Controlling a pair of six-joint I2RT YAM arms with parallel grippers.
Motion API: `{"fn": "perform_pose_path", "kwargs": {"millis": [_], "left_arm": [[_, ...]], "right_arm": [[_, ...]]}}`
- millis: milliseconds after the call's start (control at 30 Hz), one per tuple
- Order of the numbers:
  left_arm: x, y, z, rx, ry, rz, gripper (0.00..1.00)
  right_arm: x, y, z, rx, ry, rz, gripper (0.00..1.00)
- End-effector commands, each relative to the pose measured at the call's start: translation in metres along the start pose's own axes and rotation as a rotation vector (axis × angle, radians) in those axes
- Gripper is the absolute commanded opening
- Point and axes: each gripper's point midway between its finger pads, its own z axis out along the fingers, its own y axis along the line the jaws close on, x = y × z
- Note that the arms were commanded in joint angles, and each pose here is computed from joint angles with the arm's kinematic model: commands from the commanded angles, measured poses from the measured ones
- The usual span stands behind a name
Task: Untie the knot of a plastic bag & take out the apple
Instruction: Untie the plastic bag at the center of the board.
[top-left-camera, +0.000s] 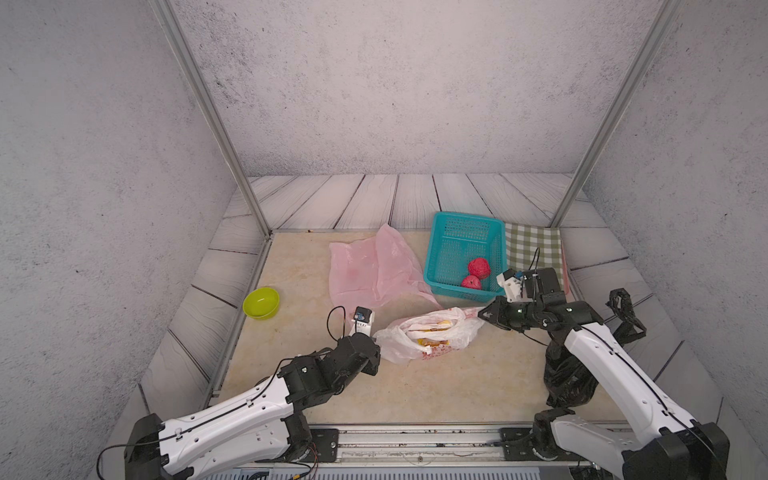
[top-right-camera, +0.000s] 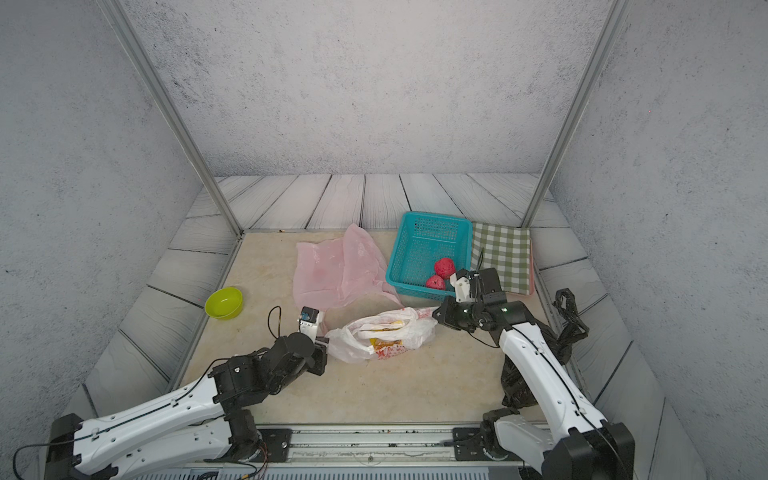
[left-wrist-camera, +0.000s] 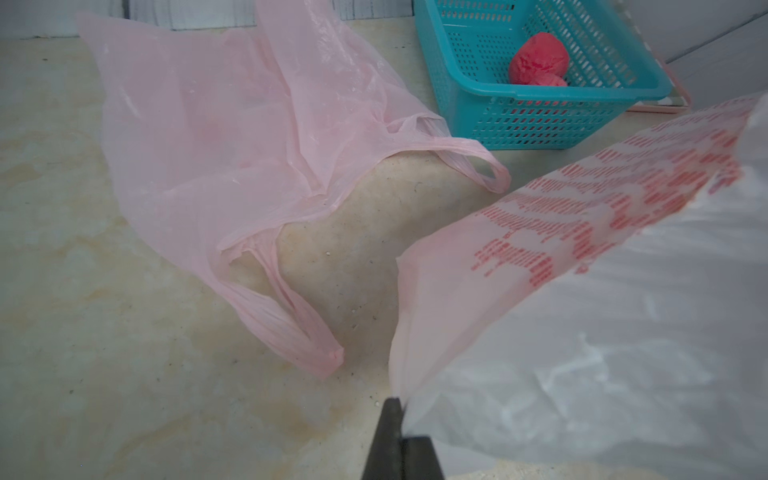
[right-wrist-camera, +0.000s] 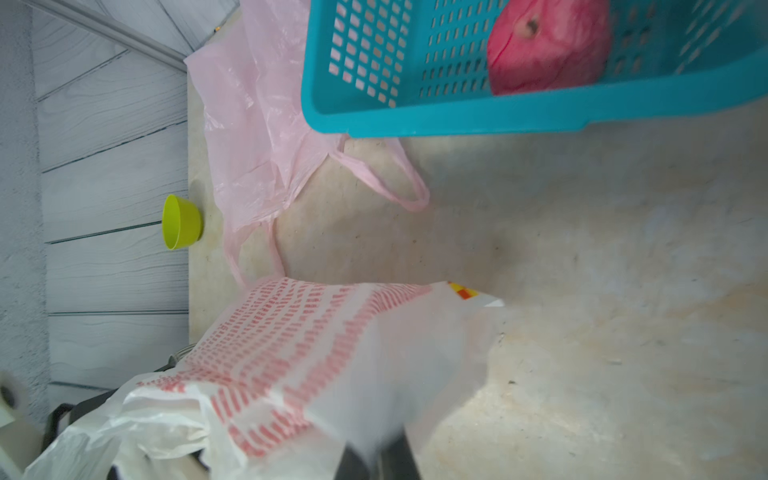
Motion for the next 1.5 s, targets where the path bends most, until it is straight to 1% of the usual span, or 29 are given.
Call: {"fn": "perform_pose_path", "kwargs": {"millis": [0,33,67,100,133,267,300,367,433,500,567,633,700,767,833,900,1000,1067,1133,1167,1300,1400,1467], "left_arm": [[0.014,0.005,0.002,0.007,0.036,0.069,0.34],[0.008,-0.001,0.0,0.035,0.024,0.081,0.45],[0.0,-0.005,-0.002,0.048,0.008,0.089,0.51],[-0.008,-0.01,-0.004,0.062,-0.009,0.103,0.55],[-0.019,-0.015,-0.008,0.074,-0.029,0.117,0.57],[-0.066,-0.03,-0.03,0.115,-0.13,0.157,0.63],[-0.081,-0.034,-0.038,0.12,-0.164,0.168,0.66],[-0.108,-0.035,-0.05,0.097,-0.22,0.19,0.75],[-0.128,-0.039,-0.056,0.076,-0.243,0.235,0.78],[-0.14,-0.046,-0.053,0.063,-0.236,0.3,0.8],[-0.147,-0.048,-0.043,0.027,-0.217,0.354,0.83],[-0.152,-0.044,-0.025,-0.013,-0.166,0.371,0.85],[-0.157,-0.031,-0.002,-0.045,-0.081,0.33,0.85],[-0.161,-0.013,0.021,-0.053,0.001,0.255,0.85],[-0.162,0.005,0.044,-0.035,0.096,0.173,0.84],[-0.162,0.014,0.063,-0.024,0.166,0.133,0.83],[-0.15,0.011,0.09,0.003,0.271,0.135,0.81],[-0.135,-0.003,0.102,0.079,0.355,0.13,0.77],[-0.119,-0.024,0.101,0.165,0.43,0.111,0.71],[-0.112,-0.033,0.099,0.188,0.441,0.122,0.71],[-0.077,-0.08,0.073,0.257,0.448,0.221,0.71],[-0.049,-0.102,0.05,0.293,0.455,0.226,0.71],[-0.033,-0.108,0.036,0.304,0.443,0.217,0.71]], "right_arm": [[-0.019,0.012,-0.005,-0.076,-0.054,-0.034,0.45],[-0.019,0.019,-0.007,-0.101,-0.042,-0.047,0.51],[-0.02,0.021,-0.009,-0.104,-0.037,-0.059,0.55],[-0.02,0.023,-0.013,-0.096,-0.038,-0.073,0.58],[-0.021,0.023,-0.018,-0.083,-0.049,-0.082,0.6],[-0.021,0.027,-0.033,-0.076,-0.098,-0.094,0.6],[-0.019,0.027,-0.034,-0.08,-0.1,-0.09,0.6],[-0.017,0.026,-0.032,-0.088,-0.101,-0.08,0.6],[-0.014,0.024,-0.027,-0.097,-0.087,-0.064,0.6],[-0.009,0.024,-0.025,-0.106,-0.061,-0.059,0.6],[-0.006,0.024,-0.028,-0.105,-0.059,-0.061,0.6],[-0.002,0.025,-0.036,-0.1,-0.072,-0.073,0.6],[0.003,0.024,-0.043,-0.092,-0.084,-0.081,0.6],[0.008,0.025,-0.047,-0.095,-0.088,-0.085,0.6],[0.014,0.025,-0.05,-0.102,-0.081,-0.088,0.6],[0.016,0.026,-0.051,-0.108,-0.079,-0.089,0.61],[0.019,0.027,-0.053,-0.118,-0.075,-0.094,0.61],[0.02,0.029,-0.054,-0.127,-0.077,-0.096,0.6],[0.023,0.029,-0.054,-0.131,-0.075,-0.098,0.61],[0.024,0.028,-0.054,-0.13,-0.074,-0.098,0.61],[0.029,0.026,-0.054,-0.134,-0.065,-0.097,0.61],[0.033,0.027,-0.055,-0.14,-0.065,-0.096,0.61],[0.036,0.025,-0.055,-0.141,-0.067,-0.094,0.61]]}}
